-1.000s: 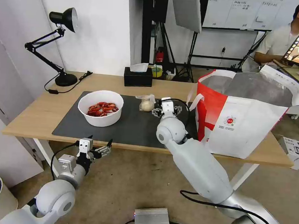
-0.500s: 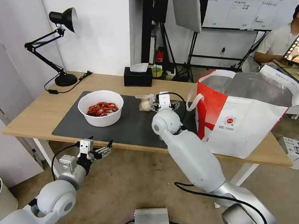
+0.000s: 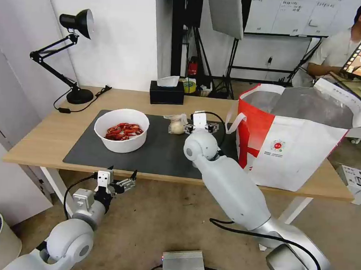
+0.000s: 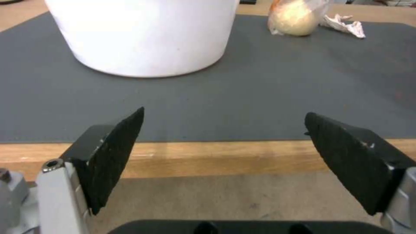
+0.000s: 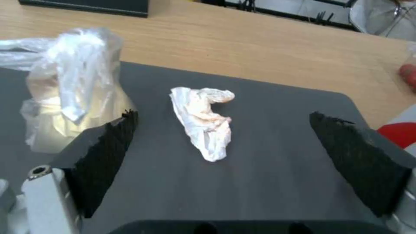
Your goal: Pick up the trash from the table and place it into the takeout bag.
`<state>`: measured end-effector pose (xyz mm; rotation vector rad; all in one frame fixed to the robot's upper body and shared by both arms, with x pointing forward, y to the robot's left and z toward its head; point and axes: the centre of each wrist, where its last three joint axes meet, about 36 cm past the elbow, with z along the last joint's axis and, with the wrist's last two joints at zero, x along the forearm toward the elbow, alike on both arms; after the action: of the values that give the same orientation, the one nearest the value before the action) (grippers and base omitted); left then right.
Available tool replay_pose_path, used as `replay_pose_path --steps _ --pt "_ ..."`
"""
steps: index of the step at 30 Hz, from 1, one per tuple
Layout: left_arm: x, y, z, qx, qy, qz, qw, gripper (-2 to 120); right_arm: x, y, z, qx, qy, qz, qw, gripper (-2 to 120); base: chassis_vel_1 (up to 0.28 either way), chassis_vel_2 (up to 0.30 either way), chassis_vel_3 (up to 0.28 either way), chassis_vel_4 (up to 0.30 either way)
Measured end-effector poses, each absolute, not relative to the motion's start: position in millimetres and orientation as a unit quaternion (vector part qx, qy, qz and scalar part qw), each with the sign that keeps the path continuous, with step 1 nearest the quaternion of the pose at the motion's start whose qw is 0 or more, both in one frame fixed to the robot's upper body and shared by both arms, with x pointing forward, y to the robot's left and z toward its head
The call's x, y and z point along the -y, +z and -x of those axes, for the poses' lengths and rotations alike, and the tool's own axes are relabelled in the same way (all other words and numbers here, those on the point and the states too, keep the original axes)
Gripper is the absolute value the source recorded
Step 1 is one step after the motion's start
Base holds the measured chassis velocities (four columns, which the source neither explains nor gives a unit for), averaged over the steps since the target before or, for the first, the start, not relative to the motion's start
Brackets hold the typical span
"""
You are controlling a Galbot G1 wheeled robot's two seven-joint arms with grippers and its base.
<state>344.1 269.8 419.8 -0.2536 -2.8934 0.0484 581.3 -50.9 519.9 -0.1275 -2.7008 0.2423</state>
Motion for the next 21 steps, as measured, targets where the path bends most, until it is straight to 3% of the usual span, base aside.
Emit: replay_pose_path --steps 21 --pt "-266.4 413.4 -340.5 0.989 0.023 0.088 0.114 100 46.8 505.3 -603.2 0.964 0.060 0.083 0.246 100 0.000 0.000 0.000 0.000"
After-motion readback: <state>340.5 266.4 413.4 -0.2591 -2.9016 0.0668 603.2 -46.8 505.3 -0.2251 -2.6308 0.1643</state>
